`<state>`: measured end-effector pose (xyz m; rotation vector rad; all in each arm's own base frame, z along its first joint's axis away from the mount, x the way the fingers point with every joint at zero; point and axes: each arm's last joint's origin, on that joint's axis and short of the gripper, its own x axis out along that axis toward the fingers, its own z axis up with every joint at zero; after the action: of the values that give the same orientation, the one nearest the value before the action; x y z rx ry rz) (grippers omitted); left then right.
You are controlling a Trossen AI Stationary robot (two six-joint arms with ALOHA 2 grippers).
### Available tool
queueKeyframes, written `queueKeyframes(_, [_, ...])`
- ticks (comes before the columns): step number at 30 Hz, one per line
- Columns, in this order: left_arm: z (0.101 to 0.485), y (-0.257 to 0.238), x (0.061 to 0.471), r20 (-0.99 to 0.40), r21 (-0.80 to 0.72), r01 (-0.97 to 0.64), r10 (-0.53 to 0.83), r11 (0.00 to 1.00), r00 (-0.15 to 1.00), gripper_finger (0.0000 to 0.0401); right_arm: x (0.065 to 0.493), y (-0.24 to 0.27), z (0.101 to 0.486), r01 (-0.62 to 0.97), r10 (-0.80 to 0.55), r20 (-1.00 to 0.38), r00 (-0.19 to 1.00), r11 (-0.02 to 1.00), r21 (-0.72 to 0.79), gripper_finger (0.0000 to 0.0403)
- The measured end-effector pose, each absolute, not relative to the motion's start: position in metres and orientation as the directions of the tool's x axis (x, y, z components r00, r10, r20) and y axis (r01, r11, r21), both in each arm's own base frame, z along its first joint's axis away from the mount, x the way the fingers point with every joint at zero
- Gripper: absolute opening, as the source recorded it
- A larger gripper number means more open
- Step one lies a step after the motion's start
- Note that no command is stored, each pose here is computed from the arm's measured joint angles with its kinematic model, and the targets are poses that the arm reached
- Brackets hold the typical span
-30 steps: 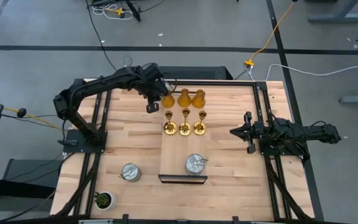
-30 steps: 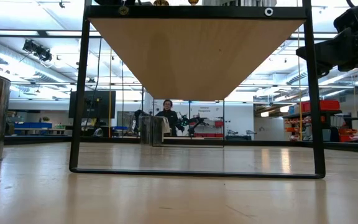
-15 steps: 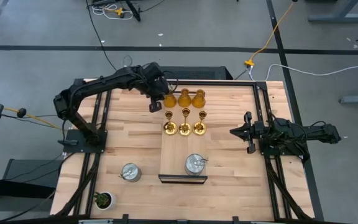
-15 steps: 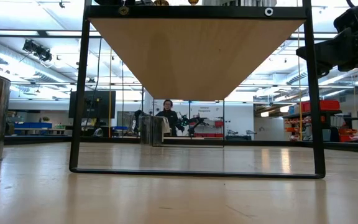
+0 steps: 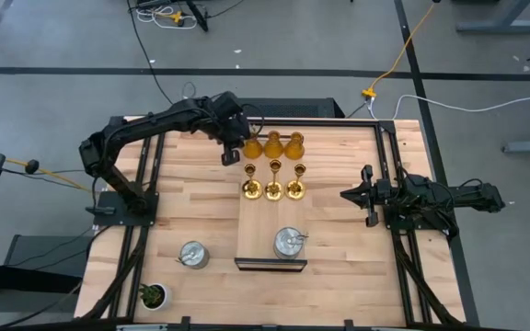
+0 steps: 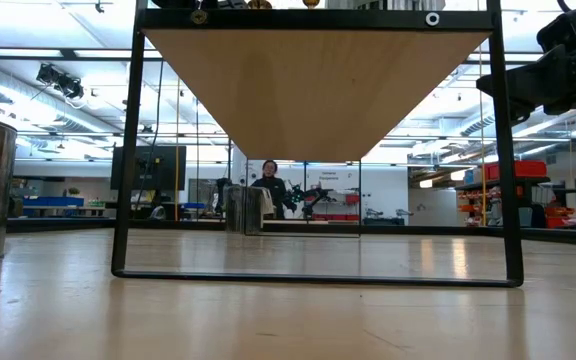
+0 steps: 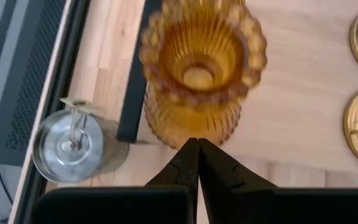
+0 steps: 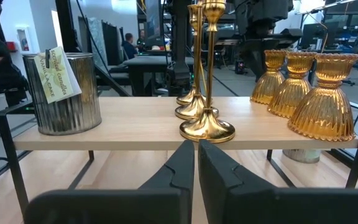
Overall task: Pick & Place candle stick holders
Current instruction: Put the glass candle holder on the shelf aligned with the other glass candle holder
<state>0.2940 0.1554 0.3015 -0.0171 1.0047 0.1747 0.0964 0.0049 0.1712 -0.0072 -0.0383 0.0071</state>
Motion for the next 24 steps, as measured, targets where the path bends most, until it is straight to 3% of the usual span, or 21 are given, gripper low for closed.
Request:
queueKeyframes(16, [0.303, 0.141, 0.288, -0.879, 0.025, -0.171, 0.103, 0.985, 0.466, 0.0006, 0.096, 0.005, 0.171, -0.007, 0.008, 0.038, 0.999, 1.0, -0.007, 0.0027])
queueKeyframes(24, [0.312, 0.129, 0.287, -0.859, -0.022, -0.15, 0.058, 0.988, 0.508, 0.0011, 0.096, 0.005, 0.171, -0.007, 0.007, 0.038, 0.999, 1.0, -0.007, 0.0027])
